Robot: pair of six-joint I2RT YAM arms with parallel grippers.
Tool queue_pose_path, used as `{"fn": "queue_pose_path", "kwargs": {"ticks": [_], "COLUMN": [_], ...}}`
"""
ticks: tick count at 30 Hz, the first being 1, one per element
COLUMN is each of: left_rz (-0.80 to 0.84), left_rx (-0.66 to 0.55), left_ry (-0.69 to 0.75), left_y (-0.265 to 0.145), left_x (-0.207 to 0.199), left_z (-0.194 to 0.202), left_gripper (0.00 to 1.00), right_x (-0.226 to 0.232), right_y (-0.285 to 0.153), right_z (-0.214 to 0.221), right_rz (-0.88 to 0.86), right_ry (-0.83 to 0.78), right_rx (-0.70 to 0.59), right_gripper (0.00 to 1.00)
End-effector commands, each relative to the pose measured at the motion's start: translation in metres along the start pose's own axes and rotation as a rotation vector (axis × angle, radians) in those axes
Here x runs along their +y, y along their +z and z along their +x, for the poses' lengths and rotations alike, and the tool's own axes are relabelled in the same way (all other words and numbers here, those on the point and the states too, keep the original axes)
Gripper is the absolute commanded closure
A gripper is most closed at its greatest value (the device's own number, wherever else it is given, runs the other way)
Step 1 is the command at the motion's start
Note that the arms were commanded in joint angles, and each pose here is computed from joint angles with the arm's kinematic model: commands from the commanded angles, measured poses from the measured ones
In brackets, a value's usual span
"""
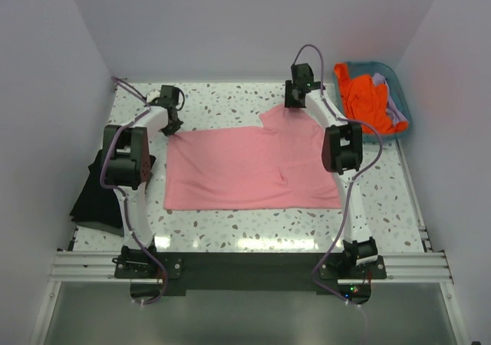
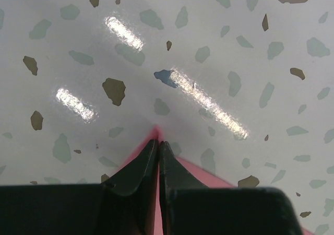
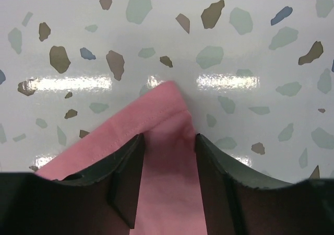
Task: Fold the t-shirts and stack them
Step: Fold the tshirt
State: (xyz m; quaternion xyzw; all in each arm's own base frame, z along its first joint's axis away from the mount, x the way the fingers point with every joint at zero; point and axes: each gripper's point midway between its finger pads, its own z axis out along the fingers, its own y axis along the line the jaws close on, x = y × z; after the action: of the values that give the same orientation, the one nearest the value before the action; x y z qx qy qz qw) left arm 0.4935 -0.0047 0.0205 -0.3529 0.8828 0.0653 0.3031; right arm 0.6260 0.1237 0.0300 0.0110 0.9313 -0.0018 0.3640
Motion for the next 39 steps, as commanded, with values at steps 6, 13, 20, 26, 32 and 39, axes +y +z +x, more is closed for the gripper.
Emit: {"fn": "queue_pose_path", "kwargs": {"ticks": [6,13,20,26,32,39], "left_rz": [0.038,0.078,0.111,0.134,0.121,0.151], "left_rx": [-0.011,-0.034,-0.079,-0.102,-0.079,-0.080], "left_ry": [-0.006,-0.010,-0.038,-0.045,-0.048,-0.061], "left_y": [-0.009,-0.015,-0.026,-0.034,-0.030,-0.040], "left_x": [-0.008,-0.016,-0.018,-0.019,-0.011,-0.005], "left_z": [-0.007,-0.016,-0.036,-0.050,-0.046,-0.048], "left_gripper": [0.92,1.00,1.00,1.00,1.00,1.00], "right_x": [0.001,-0.004,-0.014,-0.023,-0.032,-0.046], "right_y": [-0.002,-0.025,-0.064,-0.088,-0.105,-0.129], "right_z": [0.014,-0.030,-0.070,-0.084,-0.083,-0.074], "right_rz": [0.001,0.018,0.046,0.078,0.101,0.112], "right_ry": [0.058,0.060,0.072,0.068,0.075,0.117], "right_rx": [0.054,-0.082,-0.231,-0.277,-0.288,-0.297], "right_gripper": [0.83,1.00,1.00,1.00,1.00,1.00]}}
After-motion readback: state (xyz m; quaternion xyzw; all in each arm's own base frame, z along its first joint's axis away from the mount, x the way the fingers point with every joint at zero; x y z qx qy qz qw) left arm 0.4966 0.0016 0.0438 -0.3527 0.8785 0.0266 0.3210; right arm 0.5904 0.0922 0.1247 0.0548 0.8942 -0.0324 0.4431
